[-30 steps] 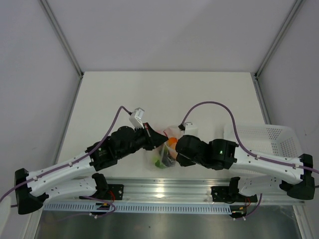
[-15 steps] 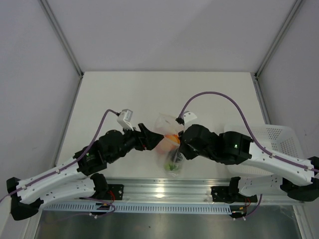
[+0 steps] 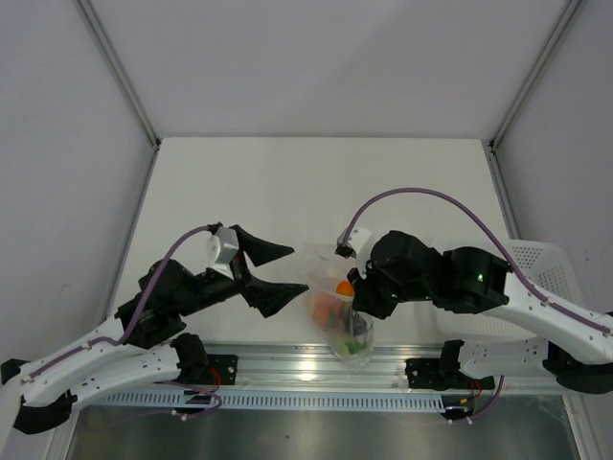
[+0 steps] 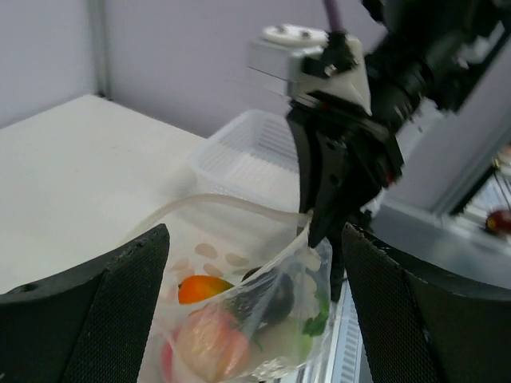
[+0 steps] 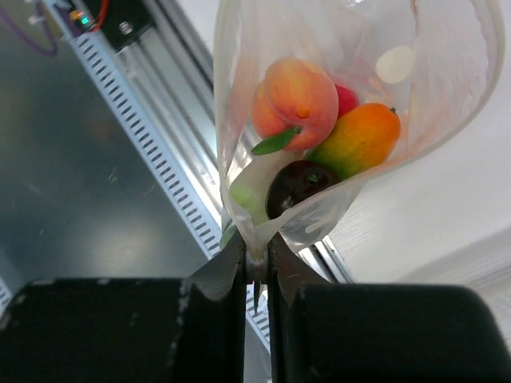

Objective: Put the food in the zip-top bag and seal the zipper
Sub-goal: Zip the zipper food storage bag at the center of the board.

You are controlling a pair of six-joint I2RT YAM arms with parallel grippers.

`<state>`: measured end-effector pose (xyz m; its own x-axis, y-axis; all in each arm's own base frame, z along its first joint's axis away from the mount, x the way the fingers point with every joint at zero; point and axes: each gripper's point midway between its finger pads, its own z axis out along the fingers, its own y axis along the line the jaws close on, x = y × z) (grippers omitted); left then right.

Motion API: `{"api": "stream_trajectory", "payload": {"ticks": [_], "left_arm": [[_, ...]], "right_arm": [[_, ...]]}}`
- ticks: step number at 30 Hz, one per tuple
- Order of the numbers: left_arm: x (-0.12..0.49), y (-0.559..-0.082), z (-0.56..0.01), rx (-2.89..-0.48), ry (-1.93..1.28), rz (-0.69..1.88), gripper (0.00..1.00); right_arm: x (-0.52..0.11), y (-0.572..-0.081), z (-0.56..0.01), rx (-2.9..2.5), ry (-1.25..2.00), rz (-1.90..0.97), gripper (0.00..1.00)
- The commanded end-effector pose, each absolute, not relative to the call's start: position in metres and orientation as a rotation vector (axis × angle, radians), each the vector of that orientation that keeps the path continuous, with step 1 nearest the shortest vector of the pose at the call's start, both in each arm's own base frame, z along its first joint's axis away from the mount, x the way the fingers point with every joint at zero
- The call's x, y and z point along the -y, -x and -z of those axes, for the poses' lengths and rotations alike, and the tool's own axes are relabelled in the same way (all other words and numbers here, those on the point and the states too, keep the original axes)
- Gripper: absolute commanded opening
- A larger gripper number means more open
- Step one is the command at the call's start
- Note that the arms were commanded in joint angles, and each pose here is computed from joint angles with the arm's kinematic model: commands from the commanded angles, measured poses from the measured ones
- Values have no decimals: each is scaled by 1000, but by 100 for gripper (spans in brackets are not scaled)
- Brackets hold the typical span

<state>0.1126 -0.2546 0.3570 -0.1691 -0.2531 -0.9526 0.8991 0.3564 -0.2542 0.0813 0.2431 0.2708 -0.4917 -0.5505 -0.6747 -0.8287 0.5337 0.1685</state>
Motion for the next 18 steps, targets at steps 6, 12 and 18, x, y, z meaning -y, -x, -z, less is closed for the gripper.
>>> {"api": "stream_trajectory", "payload": {"ticks": [6,12,18], "left_arm": [[299,-45,-368,-1019,-1265,1312,90],[316,-38,-355,-997,-1406,1361,92],[330,-26,-342,-996,-1536,1483,92]], "right_arm": [[-249,-31,-299,-2107,1428,-934,0],[-245,-18,-306,-2052,1497,-1001,0],[-242,-14,-308,-2039,1518,-1017,0]]}}
